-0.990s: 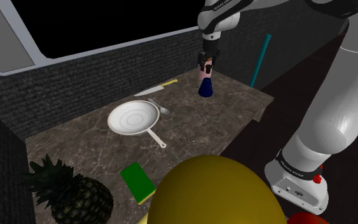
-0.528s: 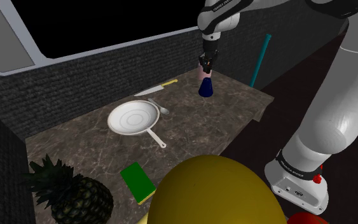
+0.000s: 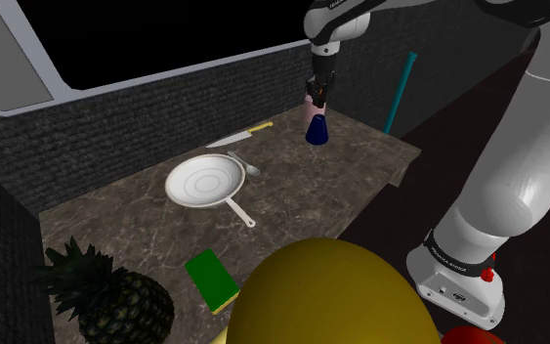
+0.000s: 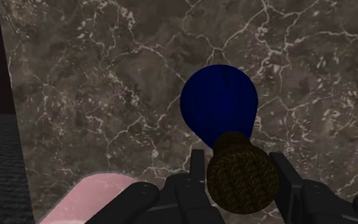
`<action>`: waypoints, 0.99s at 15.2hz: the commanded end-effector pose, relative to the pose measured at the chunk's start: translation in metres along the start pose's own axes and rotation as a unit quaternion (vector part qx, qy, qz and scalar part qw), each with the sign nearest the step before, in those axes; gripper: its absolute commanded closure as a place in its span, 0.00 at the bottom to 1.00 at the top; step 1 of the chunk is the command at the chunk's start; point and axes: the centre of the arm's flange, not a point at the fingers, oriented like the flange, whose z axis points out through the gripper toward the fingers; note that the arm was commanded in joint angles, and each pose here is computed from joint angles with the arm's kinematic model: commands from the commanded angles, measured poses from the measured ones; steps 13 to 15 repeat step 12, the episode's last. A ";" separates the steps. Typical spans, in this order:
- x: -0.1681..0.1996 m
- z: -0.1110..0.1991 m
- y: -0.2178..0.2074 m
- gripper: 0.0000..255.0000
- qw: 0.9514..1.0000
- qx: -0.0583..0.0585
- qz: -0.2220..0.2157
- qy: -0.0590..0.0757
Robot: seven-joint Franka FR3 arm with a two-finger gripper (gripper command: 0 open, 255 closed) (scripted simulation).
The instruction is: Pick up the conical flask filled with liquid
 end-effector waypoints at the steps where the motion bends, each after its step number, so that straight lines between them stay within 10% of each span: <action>1: -0.001 -0.011 0.000 1.00 1.000 0.000 0.000 0.000; 15: -0.001 -0.060 0.002 1.00 1.000 0.000 0.000 0.000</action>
